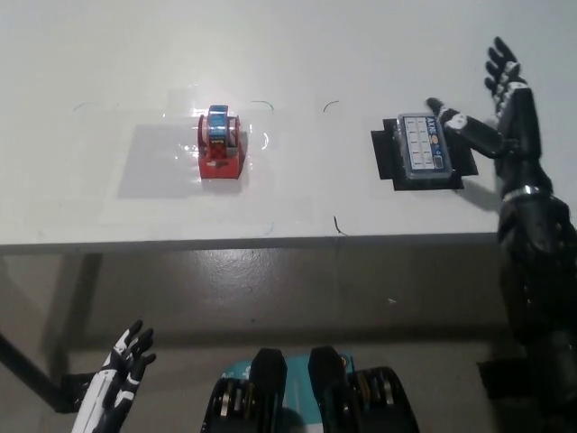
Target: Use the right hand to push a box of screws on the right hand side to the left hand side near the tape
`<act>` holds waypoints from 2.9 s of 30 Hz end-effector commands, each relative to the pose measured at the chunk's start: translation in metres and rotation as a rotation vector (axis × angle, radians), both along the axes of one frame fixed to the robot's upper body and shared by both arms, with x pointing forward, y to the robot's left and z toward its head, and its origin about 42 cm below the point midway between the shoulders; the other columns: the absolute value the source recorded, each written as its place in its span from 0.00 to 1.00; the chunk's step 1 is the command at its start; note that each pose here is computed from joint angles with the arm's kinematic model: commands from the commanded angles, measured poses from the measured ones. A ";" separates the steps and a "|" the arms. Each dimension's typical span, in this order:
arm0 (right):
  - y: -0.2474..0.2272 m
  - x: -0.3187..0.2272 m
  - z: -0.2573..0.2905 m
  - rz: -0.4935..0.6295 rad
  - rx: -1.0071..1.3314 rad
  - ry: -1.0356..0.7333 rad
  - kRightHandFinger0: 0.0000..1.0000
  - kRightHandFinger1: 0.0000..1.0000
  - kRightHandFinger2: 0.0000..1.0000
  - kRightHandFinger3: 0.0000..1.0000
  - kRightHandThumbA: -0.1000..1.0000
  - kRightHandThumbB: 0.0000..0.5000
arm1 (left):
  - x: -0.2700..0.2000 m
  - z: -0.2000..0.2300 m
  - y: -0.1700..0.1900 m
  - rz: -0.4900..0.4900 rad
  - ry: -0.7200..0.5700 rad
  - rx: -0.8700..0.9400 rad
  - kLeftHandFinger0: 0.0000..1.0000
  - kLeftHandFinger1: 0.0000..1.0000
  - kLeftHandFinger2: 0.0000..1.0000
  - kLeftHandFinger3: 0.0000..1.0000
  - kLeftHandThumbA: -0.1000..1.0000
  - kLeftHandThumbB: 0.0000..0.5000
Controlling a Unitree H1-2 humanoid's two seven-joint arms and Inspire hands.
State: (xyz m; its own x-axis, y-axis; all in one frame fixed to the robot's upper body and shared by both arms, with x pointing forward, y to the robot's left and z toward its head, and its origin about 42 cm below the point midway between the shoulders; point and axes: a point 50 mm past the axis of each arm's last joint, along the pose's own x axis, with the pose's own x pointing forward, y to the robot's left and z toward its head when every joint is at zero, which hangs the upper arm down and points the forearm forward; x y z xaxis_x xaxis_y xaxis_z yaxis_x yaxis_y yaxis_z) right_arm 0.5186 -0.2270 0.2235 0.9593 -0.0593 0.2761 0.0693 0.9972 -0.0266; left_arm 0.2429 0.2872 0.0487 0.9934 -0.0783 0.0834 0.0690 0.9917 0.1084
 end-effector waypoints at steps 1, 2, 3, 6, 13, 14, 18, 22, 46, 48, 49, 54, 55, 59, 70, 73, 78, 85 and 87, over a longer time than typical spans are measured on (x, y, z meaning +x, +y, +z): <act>0.006 0.023 0.023 0.010 0.072 -0.055 1.00 1.00 1.00 1.00 1.00 0.41 | 0.003 0.012 0.003 -0.024 -0.061 0.012 1.00 1.00 1.00 1.00 0.84 0.32; 0.007 0.025 0.021 0.015 0.076 -0.047 1.00 1.00 1.00 1.00 1.00 0.44 | 0.003 0.012 0.003 -0.024 -0.061 0.011 1.00 1.00 1.00 1.00 0.84 0.32; 0.009 0.029 0.016 0.029 0.097 -0.013 1.00 1.00 1.00 1.00 1.00 0.50 | 0.003 0.012 0.003 -0.022 -0.064 0.009 1.00 1.00 1.00 1.00 0.84 0.31; 0.013 0.033 0.005 0.029 0.125 0.054 1.00 1.00 1.00 1.00 1.00 0.52 | 0.001 0.013 0.004 -0.025 -0.062 0.004 1.00 1.00 1.00 1.00 0.84 0.32; 0.016 0.033 -0.015 -0.019 0.159 0.140 1.00 1.00 1.00 1.00 1.00 0.51 | 0.003 0.014 0.003 -0.024 -0.076 0.008 1.00 1.00 1.00 1.00 0.85 0.32; 0.015 0.032 -0.018 -0.031 0.145 0.148 1.00 1.00 1.00 1.00 1.00 0.50 | 0.003 0.014 0.003 -0.024 -0.075 0.005 1.00 1.00 1.00 1.00 0.85 0.30; 0.008 0.028 -0.029 -0.065 0.112 0.182 1.00 1.00 1.00 1.00 1.00 0.47 | 0.003 0.014 0.005 -0.021 -0.080 0.008 1.00 1.00 1.00 1.00 0.85 0.30; 0.008 0.025 -0.036 -0.068 0.116 0.187 1.00 1.00 1.00 1.00 1.00 0.46 | 0.003 0.015 0.007 -0.020 -0.071 0.017 1.00 1.00 1.00 1.00 0.85 0.31; 0.148 -0.002 -0.048 0.002 0.490 0.208 1.00 1.00 1.00 1.00 1.00 0.55 | 0.005 0.016 0.008 -0.027 -0.078 0.010 1.00 1.00 1.00 1.00 0.86 0.33; 0.157 -0.003 -0.046 -0.003 0.526 0.216 1.00 1.00 1.00 1.00 1.00 0.47 | 0.005 0.016 0.009 -0.030 -0.079 0.014 1.00 1.00 1.00 1.00 0.87 0.32; 0.161 -0.004 -0.045 -0.005 0.531 0.220 1.00 1.00 1.00 1.00 1.00 0.46 | 0.005 0.016 0.008 -0.031 -0.079 0.013 1.00 1.00 1.00 1.00 0.87 0.32; 0.181 -0.007 -0.039 -0.015 0.607 0.237 1.00 1.00 1.00 1.00 1.00 0.56 | 0.005 0.017 0.005 -0.027 -0.081 0.002 1.00 1.00 1.00 1.00 0.84 0.31; 0.184 -0.007 -0.037 -0.009 0.617 0.236 1.00 1.00 1.00 1.00 1.00 0.59 | 0.006 0.017 0.004 -0.032 -0.082 -0.003 1.00 1.00 1.00 1.00 0.84 0.31; 0.198 -0.009 -0.033 0.000 0.678 0.251 1.00 1.00 1.00 1.00 1.00 0.58 | 0.005 0.019 0.005 -0.031 -0.088 0.008 1.00 1.00 1.00 1.00 0.86 0.31; 0.230 -0.017 -0.022 0.009 0.678 0.274 1.00 1.00 1.00 1.00 1.00 0.43 | 0.006 0.020 0.004 -0.037 -0.083 0.006 1.00 1.00 1.00 1.00 0.86 0.33; 0.238 -0.018 -0.021 0.015 0.672 0.288 1.00 1.00 1.00 1.00 1.00 0.42 | 0.008 0.022 0.004 -0.038 -0.092 0.008 1.00 1.00 1.00 1.00 0.86 0.33; 0.250 -0.021 -0.019 0.059 0.691 0.307 1.00 1.00 1.00 1.00 1.00 0.40 | 0.010 0.025 0.005 -0.039 -0.100 0.004 1.00 1.00 1.00 1.00 0.86 0.33; 0.264 -0.026 -0.018 0.074 0.696 0.335 1.00 1.00 1.00 1.00 1.00 0.42 | 0.011 0.029 0.006 -0.033 -0.102 0.001 1.00 1.00 1.00 1.00 0.85 0.34; 0.267 -0.028 -0.018 0.081 0.704 0.342 1.00 1.00 1.00 1.00 1.00 0.42 | 0.011 0.029 0.006 -0.032 -0.106 0.004 1.00 1.00 1.00 1.00 0.86 0.34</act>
